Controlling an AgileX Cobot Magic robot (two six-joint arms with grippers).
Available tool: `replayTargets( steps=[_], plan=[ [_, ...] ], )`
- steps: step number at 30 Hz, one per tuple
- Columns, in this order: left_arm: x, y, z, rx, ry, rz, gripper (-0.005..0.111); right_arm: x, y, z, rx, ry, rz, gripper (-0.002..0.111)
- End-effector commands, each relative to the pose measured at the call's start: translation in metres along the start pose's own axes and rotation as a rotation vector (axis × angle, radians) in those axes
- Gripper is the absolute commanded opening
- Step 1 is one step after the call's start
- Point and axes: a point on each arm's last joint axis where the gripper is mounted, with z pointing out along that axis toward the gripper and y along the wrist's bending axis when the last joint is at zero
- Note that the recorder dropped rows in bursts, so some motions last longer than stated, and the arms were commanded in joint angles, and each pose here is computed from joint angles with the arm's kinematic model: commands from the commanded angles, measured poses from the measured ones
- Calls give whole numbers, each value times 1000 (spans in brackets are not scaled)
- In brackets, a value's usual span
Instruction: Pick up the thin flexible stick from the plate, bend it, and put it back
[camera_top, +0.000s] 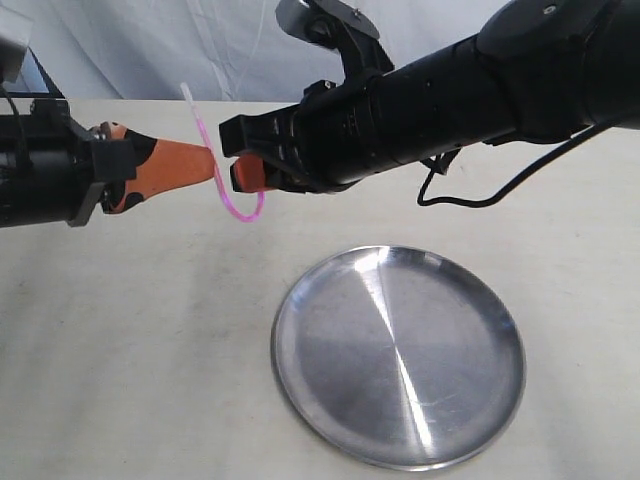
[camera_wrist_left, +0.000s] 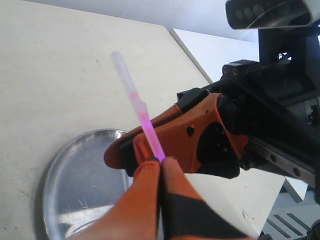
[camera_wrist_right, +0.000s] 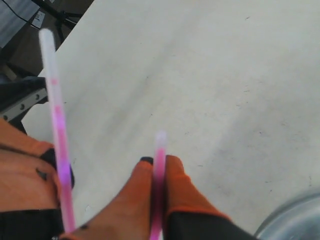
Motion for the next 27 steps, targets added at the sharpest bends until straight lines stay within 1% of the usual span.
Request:
replayTargets(
  steps=[1, 6, 7, 9, 13, 16, 19, 27],
  plan=[
    [-5, 3, -1, -35, -45, -31, 0, 3, 9, -2, -52, 37, -13, 0],
    [-6, 4, -1, -42, -55, -40, 0, 3, 9, -2, -55, 40, -17, 0],
    [-6, 4, -1, -41, -57, -42, 2, 3, 9, -2, -55, 40, -17, 0],
    [-6, 4, -1, -41, -58, -43, 8, 3, 9, -2, -55, 40, -17, 0],
    [-6, 4, -1, -41, -58, -43, 24, 3, 9, -2, -55, 39, -19, 0],
    [-6, 5, 0, -42, -55, -55, 34, 4, 9, -2, -58, 42, -27, 0],
    [-5, 8, 3, -48, -42, -86, 36, 4, 10, -2, -63, 46, -33, 0],
    [-3, 16, 10, -53, -33, -140, 36, 5, 10, -2, -69, 52, -50, 0]
  ],
)
